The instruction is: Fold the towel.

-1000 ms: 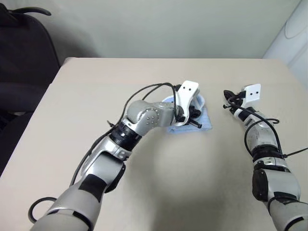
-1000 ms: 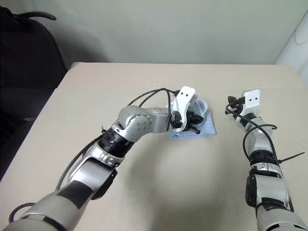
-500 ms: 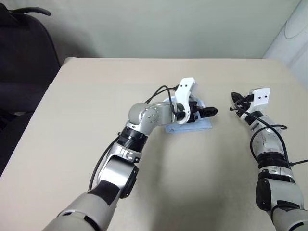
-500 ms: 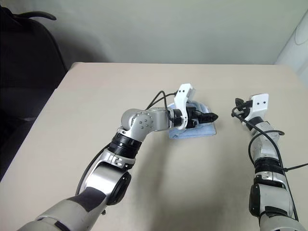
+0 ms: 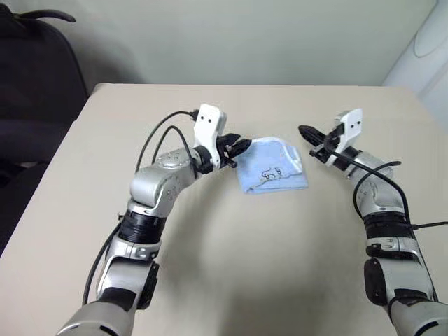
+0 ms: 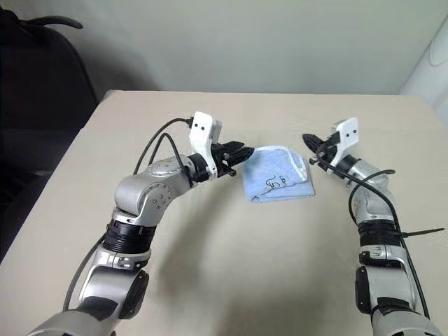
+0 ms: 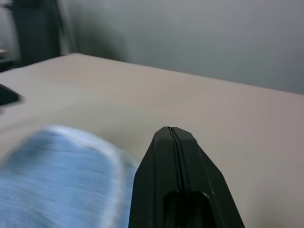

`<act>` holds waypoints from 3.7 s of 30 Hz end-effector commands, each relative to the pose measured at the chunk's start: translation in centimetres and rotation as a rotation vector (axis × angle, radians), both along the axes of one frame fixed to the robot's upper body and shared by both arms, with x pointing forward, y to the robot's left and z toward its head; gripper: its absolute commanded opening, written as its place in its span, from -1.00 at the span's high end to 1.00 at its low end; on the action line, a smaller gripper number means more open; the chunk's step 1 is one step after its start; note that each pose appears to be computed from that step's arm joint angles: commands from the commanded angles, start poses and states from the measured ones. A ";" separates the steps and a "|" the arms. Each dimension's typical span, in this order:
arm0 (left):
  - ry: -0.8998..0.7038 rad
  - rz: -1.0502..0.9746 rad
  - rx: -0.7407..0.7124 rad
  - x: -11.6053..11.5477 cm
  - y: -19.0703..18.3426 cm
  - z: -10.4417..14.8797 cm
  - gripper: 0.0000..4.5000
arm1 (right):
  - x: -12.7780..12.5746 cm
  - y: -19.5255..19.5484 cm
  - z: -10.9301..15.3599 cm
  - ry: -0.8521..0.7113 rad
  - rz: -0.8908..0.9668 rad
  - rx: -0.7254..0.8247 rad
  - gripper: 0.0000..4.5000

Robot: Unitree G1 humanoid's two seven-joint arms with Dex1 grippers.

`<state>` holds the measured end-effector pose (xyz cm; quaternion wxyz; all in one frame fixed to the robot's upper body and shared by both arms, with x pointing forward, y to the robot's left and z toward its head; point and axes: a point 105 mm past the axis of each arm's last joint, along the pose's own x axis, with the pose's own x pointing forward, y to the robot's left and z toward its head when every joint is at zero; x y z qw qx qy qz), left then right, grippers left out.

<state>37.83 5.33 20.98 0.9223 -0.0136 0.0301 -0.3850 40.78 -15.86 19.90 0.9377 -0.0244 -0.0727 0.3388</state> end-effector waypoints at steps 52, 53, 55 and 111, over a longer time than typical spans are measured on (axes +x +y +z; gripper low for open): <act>0.056 0.282 -0.072 -4.3 7.7 -5.8 0.53 | -0.9 0.1 -7.0 0.748 0.149 0.389 -0.98; 0.058 0.281 -0.072 -4.3 7.6 -5.9 0.53 | -0.9 0.4 -6.9 0.747 0.163 0.384 -0.98; 0.062 0.278 -0.074 -4.4 7.6 -6.0 0.53 | -1.1 1.0 -6.8 0.742 0.189 0.357 -0.98; 0.128 0.264 -0.096 -4.1 6.1 -7.5 0.53 | -7.8 -27.3 -6.4 0.407 -1.054 0.809 -0.98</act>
